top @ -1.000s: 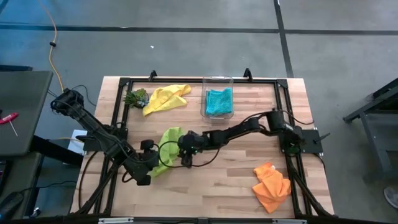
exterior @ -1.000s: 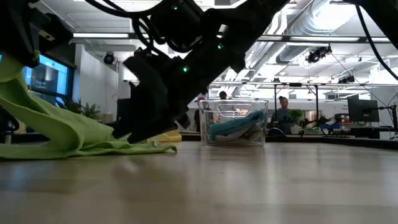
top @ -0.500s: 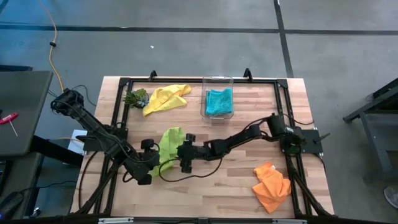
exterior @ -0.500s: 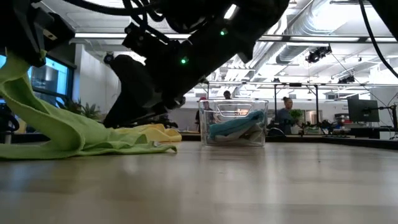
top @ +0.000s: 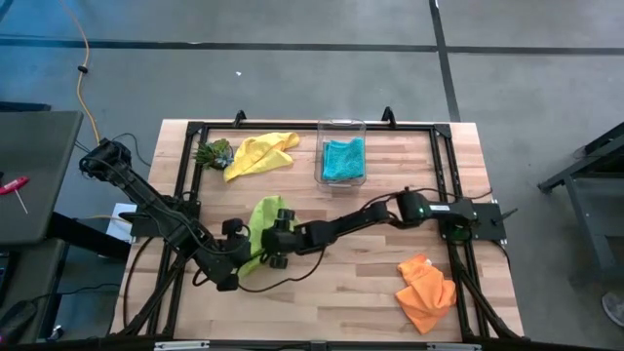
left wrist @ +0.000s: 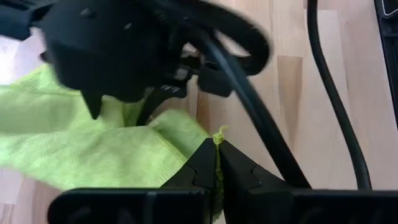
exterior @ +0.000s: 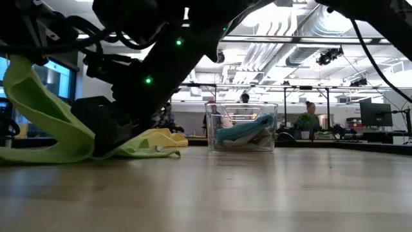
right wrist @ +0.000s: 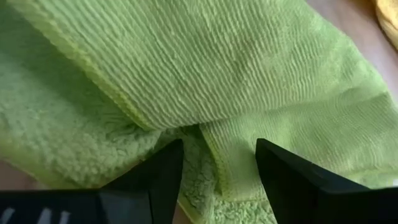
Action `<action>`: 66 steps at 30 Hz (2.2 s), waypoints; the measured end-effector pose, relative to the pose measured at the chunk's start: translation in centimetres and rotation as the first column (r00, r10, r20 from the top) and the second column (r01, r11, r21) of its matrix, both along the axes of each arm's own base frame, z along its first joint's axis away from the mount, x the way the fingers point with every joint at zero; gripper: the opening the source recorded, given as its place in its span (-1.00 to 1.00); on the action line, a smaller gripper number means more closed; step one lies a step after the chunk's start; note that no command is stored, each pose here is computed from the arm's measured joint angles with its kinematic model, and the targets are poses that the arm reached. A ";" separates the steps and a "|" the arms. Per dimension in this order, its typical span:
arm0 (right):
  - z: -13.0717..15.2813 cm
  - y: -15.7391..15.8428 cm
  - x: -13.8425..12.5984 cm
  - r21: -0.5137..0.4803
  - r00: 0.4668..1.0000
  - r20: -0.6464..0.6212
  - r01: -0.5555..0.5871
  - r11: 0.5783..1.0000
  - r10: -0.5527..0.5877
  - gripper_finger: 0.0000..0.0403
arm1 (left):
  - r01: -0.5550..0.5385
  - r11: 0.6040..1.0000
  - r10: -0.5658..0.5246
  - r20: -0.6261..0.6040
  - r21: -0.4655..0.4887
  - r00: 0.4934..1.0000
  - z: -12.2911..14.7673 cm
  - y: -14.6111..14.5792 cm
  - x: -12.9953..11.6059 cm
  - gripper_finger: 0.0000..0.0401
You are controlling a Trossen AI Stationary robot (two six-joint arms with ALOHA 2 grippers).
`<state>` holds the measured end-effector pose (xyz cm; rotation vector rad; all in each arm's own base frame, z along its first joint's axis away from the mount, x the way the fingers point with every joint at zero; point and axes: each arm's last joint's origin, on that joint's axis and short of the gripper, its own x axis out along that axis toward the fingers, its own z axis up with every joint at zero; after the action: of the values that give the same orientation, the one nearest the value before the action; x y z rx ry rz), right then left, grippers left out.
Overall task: Fold microfiber towels
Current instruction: Fold the green microfiber cloth
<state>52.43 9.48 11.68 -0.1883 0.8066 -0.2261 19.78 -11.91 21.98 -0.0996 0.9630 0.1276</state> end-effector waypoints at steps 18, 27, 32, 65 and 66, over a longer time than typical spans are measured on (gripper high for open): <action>1.5 -1.9 -0.1 -0.171 0.989 -0.091 -0.131 0.976 0.117 -0.02 | -0.010 1.000 0.010 0.003 -0.014 1.000 0.0 0.0 0.0 -1.00; 1.3 -3.3 -0.3 -0.256 0.988 -0.144 -0.091 0.962 0.055 -0.02 | -0.010 1.000 0.010 0.004 -0.014 1.000 0.0 0.0 0.0 -1.00; 1.4 -3.7 -0.1 -0.299 0.987 -0.151 -0.106 0.948 0.063 -0.04 | -0.010 1.000 0.010 0.004 -0.014 1.000 0.0 0.0 0.0 -1.00; 17.6 -10.8 -6.9 0.096 0.990 -0.093 -0.094 0.991 0.103 -1.00 | 0.053 0.997 -0.039 0.227 -0.059 0.973 8.9 4.0 -2.0 -1.00; 18.4 -10.7 -7.5 0.111 0.989 -0.093 -0.103 0.988 0.114 -1.00 | 0.059 0.997 -0.046 0.232 -0.048 0.972 9.2 4.3 -1.8 -1.00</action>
<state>44.94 -1.18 30.06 -0.1437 0.9018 -0.0711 17.99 -7.59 31.21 -0.1357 0.7366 0.0395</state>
